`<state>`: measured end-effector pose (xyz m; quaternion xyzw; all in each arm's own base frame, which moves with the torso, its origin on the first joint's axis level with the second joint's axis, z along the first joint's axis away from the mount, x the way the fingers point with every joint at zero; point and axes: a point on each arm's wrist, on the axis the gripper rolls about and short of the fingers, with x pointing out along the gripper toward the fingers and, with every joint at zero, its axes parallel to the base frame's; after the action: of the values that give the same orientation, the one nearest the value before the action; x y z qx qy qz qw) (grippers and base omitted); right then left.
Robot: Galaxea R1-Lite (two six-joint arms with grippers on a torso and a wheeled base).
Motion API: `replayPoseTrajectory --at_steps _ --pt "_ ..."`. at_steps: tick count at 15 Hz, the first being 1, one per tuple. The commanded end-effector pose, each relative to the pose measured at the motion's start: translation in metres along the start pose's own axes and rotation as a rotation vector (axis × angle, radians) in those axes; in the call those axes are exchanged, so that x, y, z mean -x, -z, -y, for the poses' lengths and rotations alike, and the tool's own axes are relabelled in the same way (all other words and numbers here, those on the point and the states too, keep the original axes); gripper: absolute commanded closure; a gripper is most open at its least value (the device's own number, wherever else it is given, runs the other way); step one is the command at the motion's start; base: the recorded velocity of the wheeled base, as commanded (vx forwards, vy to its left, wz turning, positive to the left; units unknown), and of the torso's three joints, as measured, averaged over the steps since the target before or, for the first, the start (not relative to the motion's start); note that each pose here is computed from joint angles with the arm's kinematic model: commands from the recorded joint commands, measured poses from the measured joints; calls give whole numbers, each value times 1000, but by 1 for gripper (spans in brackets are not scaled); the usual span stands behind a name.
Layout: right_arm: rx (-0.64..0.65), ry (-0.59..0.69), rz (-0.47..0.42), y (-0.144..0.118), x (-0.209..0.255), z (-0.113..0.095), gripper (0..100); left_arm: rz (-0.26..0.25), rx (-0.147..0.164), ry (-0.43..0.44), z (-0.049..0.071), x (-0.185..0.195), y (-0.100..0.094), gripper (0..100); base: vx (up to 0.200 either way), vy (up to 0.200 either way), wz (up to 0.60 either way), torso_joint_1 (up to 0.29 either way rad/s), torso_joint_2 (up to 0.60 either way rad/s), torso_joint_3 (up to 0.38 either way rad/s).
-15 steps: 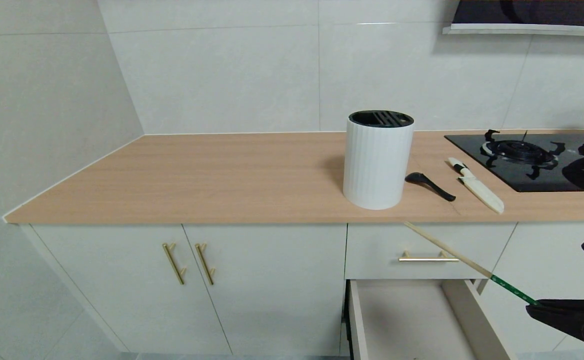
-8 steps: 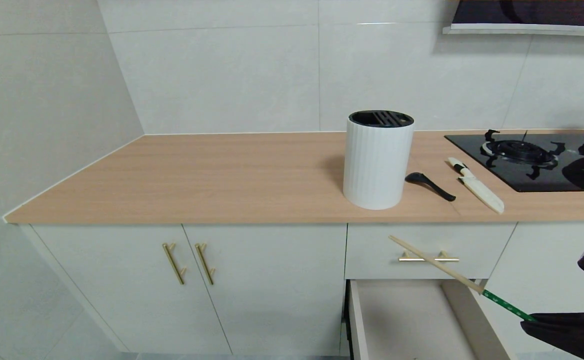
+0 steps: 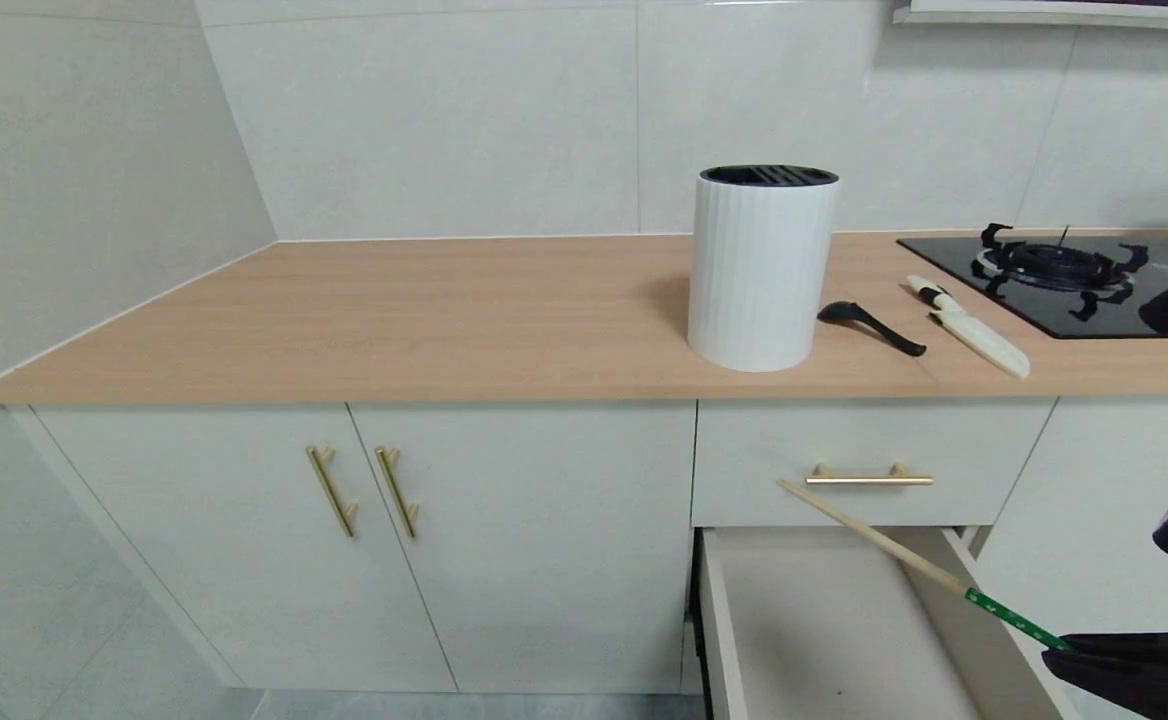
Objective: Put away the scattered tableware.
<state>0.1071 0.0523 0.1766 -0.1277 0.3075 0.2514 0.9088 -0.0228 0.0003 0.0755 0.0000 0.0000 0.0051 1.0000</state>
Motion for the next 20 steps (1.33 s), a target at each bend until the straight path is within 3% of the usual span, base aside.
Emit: replayPoseTrajectory --at_steps 1,11,17,20 --pt "1 0 -1 0 -1 0 100 -2 2 -1 0 0 0 0 0 0 0 -188 461 286" --pt "1 0 -1 0 -1 0 100 -2 2 -1 0 0 0 0 0 0 0 -143 439 296" --pt "-1 -1 -6 -1 -3 0 100 -2 0 -1 0 0 0 0 0 0 0 -14 55 34" --pt "-17 -7 -90 -3 -28 2 100 -2 2 -1 0 0 0 0 0 0 0 0 0 0"
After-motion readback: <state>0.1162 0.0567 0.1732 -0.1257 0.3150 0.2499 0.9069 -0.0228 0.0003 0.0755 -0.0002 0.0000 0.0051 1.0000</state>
